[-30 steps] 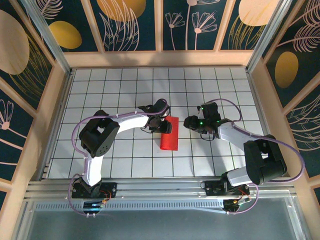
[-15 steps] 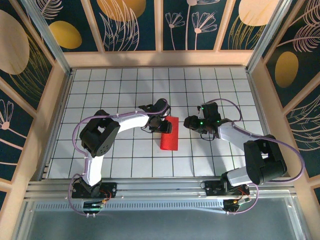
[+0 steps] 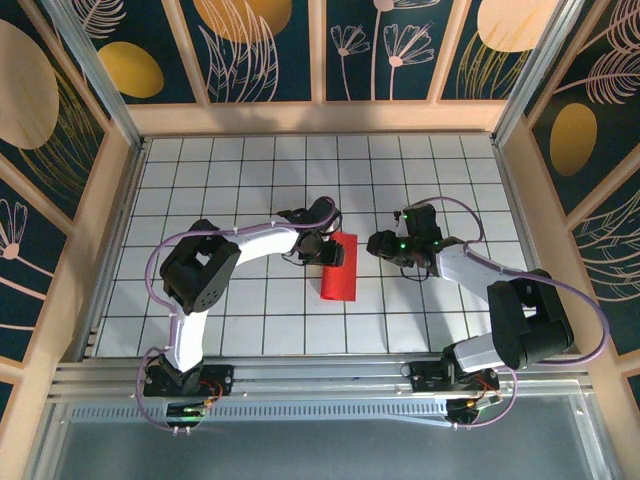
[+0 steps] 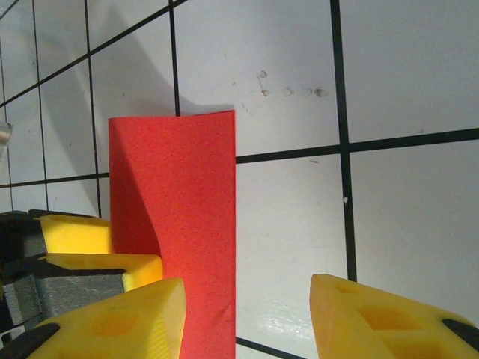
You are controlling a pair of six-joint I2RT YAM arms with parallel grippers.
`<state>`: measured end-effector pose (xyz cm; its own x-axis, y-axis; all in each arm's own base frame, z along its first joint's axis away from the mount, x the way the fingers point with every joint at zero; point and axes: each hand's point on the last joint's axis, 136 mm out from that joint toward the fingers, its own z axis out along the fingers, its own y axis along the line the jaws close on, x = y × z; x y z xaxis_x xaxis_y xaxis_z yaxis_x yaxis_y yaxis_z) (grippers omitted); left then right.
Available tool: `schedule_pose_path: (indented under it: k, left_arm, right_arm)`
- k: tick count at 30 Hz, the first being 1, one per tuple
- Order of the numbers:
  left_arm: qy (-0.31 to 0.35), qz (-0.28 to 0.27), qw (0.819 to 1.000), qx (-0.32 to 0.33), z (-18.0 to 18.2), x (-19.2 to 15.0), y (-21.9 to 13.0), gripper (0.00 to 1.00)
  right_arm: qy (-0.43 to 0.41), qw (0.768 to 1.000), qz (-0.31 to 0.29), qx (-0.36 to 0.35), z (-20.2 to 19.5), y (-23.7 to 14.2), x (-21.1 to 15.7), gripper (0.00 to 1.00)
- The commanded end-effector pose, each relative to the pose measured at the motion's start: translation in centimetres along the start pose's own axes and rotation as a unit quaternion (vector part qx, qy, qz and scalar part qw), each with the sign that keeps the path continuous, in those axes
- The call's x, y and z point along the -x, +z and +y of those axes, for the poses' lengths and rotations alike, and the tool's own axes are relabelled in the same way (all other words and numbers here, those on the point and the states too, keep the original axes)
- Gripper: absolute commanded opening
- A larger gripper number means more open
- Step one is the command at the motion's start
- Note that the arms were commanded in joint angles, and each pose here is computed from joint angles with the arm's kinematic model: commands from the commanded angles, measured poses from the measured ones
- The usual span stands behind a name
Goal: Fold a paper plane with a square sheet of paper (fold left side to right side)
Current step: First fold in half a square sheet of paper at the center of the table.
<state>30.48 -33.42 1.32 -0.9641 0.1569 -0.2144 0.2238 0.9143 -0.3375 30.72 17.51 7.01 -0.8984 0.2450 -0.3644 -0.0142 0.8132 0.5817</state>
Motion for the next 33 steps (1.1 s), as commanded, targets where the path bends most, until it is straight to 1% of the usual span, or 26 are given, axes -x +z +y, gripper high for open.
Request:
schedule_pose_path:
  k: [1, 22, 33]
  left_arm:
    - [-0.011, 0.060, 0.997, 0.038, 2.6, -3.8, 4.8, 0.53]
    - [-0.016, 0.072, 0.996, 0.039, 2.8, -4.4, 5.2, 0.54]
    - [-0.016, 0.074, 0.996, 0.040, 2.9, -4.5, 5.3, 0.54]
  right_arm:
    - [0.012, 1.000, 0.010, 0.007, -0.3, 0.5, -0.7, 0.48]
    - [0.010, 0.999, 0.030, 0.017, 0.4, 1.4, -1.6, 0.48]
    - [0.014, 0.998, 0.052, 0.046, 1.7, 2.4, -2.5, 0.47]
